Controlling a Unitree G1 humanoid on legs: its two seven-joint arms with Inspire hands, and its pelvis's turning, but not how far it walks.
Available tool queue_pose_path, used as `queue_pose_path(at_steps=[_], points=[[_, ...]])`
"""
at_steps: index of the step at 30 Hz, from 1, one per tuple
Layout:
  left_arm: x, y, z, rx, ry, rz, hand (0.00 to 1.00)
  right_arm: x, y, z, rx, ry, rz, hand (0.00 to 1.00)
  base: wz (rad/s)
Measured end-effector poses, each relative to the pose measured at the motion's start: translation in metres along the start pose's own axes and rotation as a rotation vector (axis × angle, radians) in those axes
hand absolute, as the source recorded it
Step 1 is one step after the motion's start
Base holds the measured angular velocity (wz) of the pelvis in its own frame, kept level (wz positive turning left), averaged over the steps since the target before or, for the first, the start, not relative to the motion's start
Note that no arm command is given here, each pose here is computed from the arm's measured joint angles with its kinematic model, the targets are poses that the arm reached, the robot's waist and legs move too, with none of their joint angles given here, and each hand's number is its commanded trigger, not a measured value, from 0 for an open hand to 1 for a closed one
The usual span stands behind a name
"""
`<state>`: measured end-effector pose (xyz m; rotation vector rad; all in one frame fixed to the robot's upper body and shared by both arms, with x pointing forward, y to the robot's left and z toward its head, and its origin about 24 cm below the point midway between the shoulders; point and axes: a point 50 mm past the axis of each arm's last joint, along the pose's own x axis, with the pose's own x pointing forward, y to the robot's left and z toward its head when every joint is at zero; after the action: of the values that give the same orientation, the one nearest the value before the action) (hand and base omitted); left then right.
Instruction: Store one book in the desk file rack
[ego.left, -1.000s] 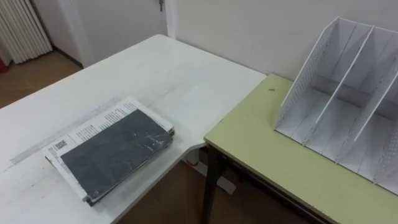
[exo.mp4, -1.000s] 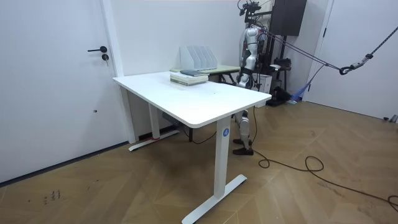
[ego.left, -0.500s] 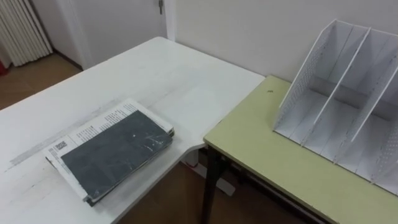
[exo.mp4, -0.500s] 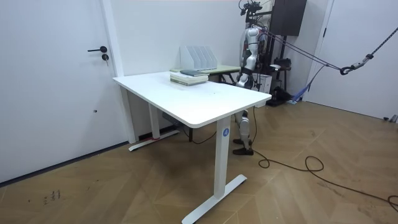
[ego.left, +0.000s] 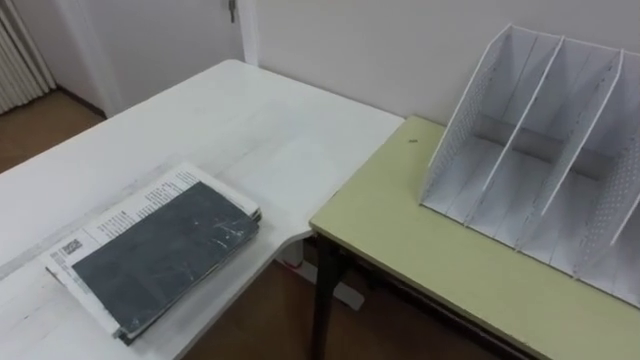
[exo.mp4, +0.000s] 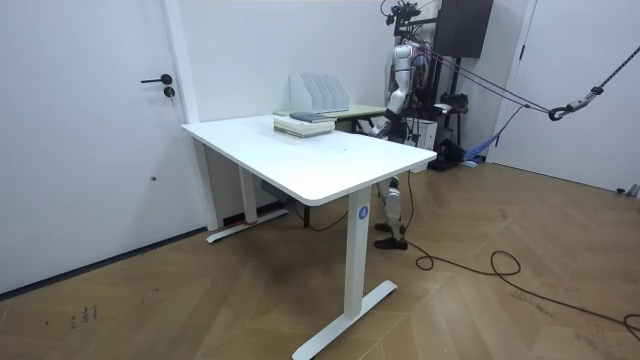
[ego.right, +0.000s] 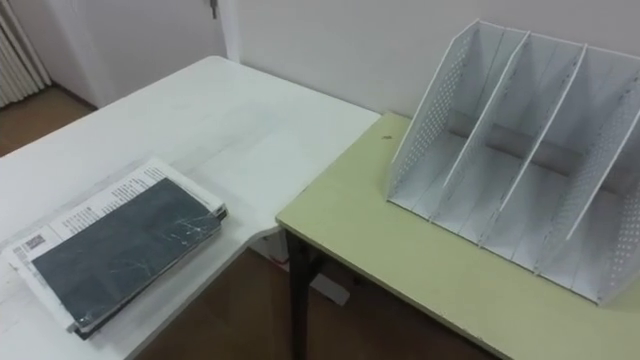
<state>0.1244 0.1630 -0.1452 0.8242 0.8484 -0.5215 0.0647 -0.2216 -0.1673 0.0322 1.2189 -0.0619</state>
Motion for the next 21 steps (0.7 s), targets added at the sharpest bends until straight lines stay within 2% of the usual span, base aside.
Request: queue_pose_path(at_steps=[2,8,16,21], points=[[0.004,0.002,0.019,0.117,-0.07,-0.004,0.0,0.0,0.001,0.001,-0.013,-0.003,0.004,0.0,-0.08],[0.002,0.005,0.045,0.231,-0.178,0.016,0.0,0.002,0.004,0.007,-0.044,-0.017,0.016,0.0,-0.01],[-0.014,0.033,0.094,0.406,-0.386,0.197,0.0,0.003,0.006,0.013,-0.074,-0.024,0.047,0.0,0.01],[-0.026,0.05,0.112,0.413,-0.478,0.334,0.0,0.003,0.006,0.013,-0.072,-0.022,0.047,0.0,0.03]])
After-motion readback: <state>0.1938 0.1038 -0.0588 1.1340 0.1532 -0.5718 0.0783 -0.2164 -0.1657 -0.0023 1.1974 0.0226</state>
